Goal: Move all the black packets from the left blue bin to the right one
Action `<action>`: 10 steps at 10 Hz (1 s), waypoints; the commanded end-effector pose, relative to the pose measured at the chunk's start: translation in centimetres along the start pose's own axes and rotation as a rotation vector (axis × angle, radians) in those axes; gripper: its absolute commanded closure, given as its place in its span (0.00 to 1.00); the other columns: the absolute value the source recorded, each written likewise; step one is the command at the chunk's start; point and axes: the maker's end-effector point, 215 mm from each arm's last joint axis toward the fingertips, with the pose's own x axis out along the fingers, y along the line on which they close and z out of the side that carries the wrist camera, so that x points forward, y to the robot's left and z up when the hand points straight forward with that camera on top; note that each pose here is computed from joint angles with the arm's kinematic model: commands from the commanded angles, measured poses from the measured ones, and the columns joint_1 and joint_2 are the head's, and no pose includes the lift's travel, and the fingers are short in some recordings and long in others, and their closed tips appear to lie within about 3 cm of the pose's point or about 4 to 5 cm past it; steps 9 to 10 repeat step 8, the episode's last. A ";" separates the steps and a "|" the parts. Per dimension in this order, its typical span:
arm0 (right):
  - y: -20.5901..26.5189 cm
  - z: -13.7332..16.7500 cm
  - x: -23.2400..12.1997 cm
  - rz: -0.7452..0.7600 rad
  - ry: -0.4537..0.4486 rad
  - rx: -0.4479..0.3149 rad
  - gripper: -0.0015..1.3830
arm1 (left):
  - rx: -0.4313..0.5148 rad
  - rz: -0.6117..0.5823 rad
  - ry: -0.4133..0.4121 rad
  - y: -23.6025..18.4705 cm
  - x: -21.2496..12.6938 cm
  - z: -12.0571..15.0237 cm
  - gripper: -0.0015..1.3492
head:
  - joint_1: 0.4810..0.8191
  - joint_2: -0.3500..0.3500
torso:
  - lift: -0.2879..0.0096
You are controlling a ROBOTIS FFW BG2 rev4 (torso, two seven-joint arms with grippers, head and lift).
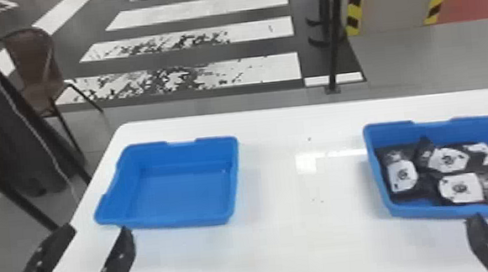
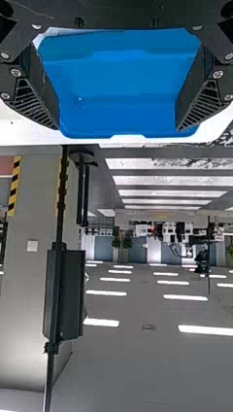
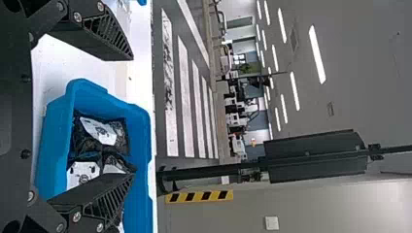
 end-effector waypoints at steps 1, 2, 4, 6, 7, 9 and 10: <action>0.0 -0.2 0.0 0.001 0.001 0.011 0.13 | -0.008 0.001 0.000 -0.1 0.0 -0.2 0.12 | 0.63 0.72 | 0.50; 0.1 -0.2 0.0 0.002 0.001 0.013 0.13 | -0.008 0.001 0.002 -0.1 0.0 -0.2 0.12 | 0.63 0.73 | 0.50; 0.1 -0.4 0.0 0.000 0.003 0.022 0.13 | -0.012 0.001 0.001 -0.1 0.1 -0.3 0.12 | 0.63 0.73 | 0.50; 0.1 -0.2 0.1 0.001 -0.002 0.020 0.13 | -0.017 0.000 0.003 -0.2 0.1 -0.3 0.12 | 0.63 0.72 | 0.50; 0.1 -0.2 0.1 0.001 -0.002 0.020 0.13 | -0.022 0.000 0.006 -0.1 0.1 -0.5 0.12 | 0.63 0.72 | 0.50; 0.1 -0.3 0.1 0.002 0.000 0.024 0.13 | -0.026 0.000 0.007 -0.2 0.1 -0.6 0.12 | 0.63 0.72 | 0.50; 0.1 -0.3 0.1 0.002 0.000 0.024 0.13 | -0.026 0.000 0.007 -0.2 0.1 -0.6 0.12 | 0.63 0.72 | 0.50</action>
